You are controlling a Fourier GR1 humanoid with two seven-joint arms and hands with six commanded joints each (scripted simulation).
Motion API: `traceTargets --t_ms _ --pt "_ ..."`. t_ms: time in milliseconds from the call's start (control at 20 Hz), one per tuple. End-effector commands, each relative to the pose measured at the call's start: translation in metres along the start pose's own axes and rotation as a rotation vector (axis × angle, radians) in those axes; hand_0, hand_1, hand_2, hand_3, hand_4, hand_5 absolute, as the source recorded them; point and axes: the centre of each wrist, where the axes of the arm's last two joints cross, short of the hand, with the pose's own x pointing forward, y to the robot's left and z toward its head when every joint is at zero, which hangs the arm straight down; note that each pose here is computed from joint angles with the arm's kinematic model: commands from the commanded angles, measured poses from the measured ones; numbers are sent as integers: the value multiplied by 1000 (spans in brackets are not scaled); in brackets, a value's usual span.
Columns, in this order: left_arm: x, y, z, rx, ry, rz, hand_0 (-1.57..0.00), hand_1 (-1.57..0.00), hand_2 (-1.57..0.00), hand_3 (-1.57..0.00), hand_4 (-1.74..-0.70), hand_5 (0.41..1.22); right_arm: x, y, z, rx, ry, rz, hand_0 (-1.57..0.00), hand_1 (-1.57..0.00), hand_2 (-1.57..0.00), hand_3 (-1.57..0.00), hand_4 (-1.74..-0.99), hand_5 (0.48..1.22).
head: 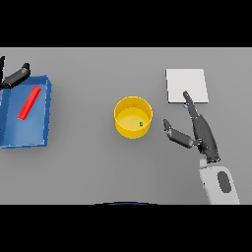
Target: Pick up the red beaker and tilt it to pour out 1 green nut into yellow bowl. Pick up the yellow bowl and place it on the metallic measuring scale.
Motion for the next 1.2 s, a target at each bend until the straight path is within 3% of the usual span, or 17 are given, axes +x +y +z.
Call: traceTargets --t_ms 0,50,150,300,500,800,1150 --pt "2 2 1 5 -4 6 -21 -18 -16 -9 -716 682 4 -3 -7 44 -34 10 1 1 1 1 -1190 663" --pt "3 0 3 -1 -13 10 -17 -14 -12 -7 -720 685 8 -5 -15 92 -82 31 -13 1 1 1 -1167 672" --pt "5 4 4 3 -30 21 -10 -9 -8 -4 -726 700 23 -8 -27 201 -149 92 -8 1 1 1 -1202 683" --pt "3 -3 6 -14 -34 21 -5 -4 -3 -2 -739 709 30 -7 -41 339 -172 299 -3 1 1 1 -1260 656" --pt "-2 0 5 -8 -32 29 -1 -1 -1 0 -747 711 46 3 -60 479 -236 555 -1 1 1 1 -1230 620" --pt "-5 -4 5 -22 -51 47 0 0 1 1 -755 717 66 16 -81 682 -312 765 1 1 1 1 -1226 632" --pt "-8 -2 4 -18 -64 83 1 1 1 1 -784 725 63 35 -93 819 -331 866 1 1 1 1 -1220 651"
